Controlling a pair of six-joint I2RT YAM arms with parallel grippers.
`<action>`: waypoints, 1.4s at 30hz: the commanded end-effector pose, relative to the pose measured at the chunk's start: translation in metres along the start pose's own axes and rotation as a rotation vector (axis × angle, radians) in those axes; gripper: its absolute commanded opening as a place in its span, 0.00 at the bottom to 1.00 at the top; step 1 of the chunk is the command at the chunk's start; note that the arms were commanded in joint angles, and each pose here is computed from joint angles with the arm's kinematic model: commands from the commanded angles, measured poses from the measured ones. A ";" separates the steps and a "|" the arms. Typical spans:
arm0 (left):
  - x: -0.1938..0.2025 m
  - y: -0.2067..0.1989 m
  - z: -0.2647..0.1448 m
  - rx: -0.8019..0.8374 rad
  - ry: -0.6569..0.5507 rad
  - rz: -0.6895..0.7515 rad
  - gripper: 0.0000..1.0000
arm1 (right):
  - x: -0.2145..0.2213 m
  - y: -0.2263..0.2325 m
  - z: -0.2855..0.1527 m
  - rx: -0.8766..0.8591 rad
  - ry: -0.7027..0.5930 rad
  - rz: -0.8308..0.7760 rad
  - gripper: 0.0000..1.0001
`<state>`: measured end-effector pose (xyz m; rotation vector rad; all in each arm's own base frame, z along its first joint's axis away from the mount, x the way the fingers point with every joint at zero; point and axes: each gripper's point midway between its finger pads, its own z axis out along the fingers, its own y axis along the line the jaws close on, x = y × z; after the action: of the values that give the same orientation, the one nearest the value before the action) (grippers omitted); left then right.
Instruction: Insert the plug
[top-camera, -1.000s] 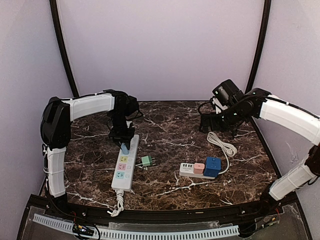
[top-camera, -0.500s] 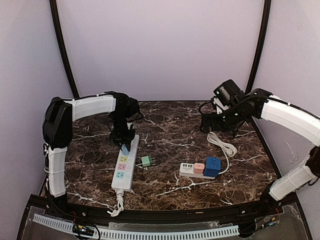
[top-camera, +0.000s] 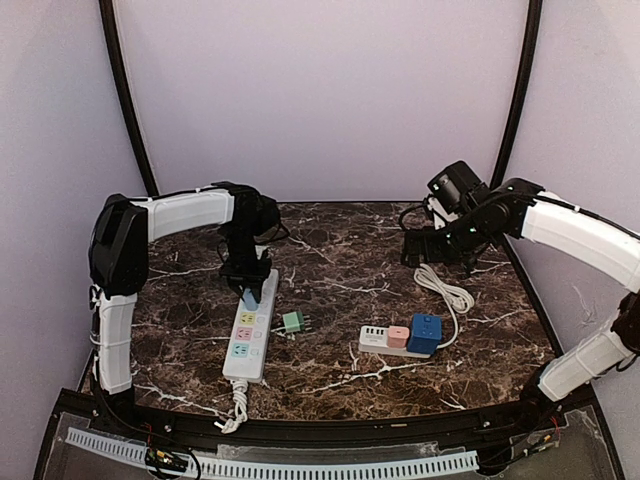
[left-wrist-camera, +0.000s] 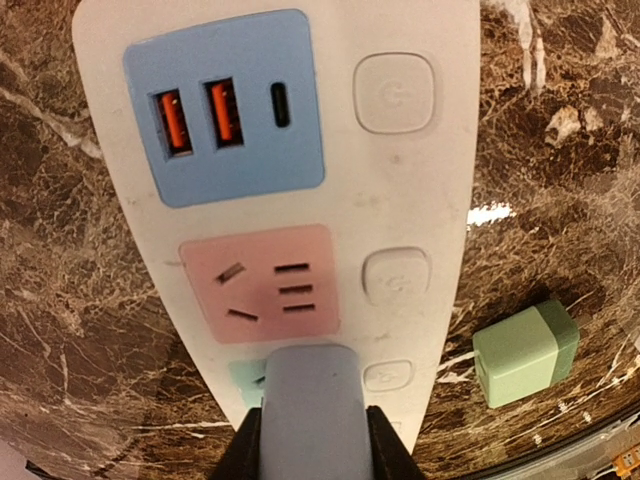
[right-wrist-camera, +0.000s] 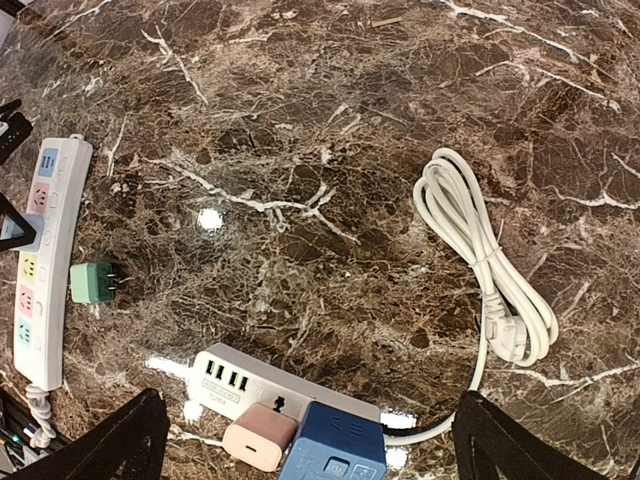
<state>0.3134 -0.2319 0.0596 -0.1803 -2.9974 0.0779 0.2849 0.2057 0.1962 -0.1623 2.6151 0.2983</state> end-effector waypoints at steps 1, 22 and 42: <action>-0.002 0.006 0.041 -0.043 0.067 0.096 0.01 | 0.002 -0.008 -0.002 0.017 -0.006 0.006 0.99; -0.010 0.006 0.042 -0.060 0.045 0.005 0.09 | 0.020 -0.018 -0.013 -0.002 -0.018 0.137 0.99; -0.007 0.003 -0.067 -0.011 -0.191 0.090 0.87 | -0.010 0.017 -0.067 -0.237 -0.220 -0.076 0.99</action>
<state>0.3272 -0.2290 0.0660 -0.2868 -3.0534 0.0325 0.2551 0.1892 0.2338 -0.1411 2.4756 0.4601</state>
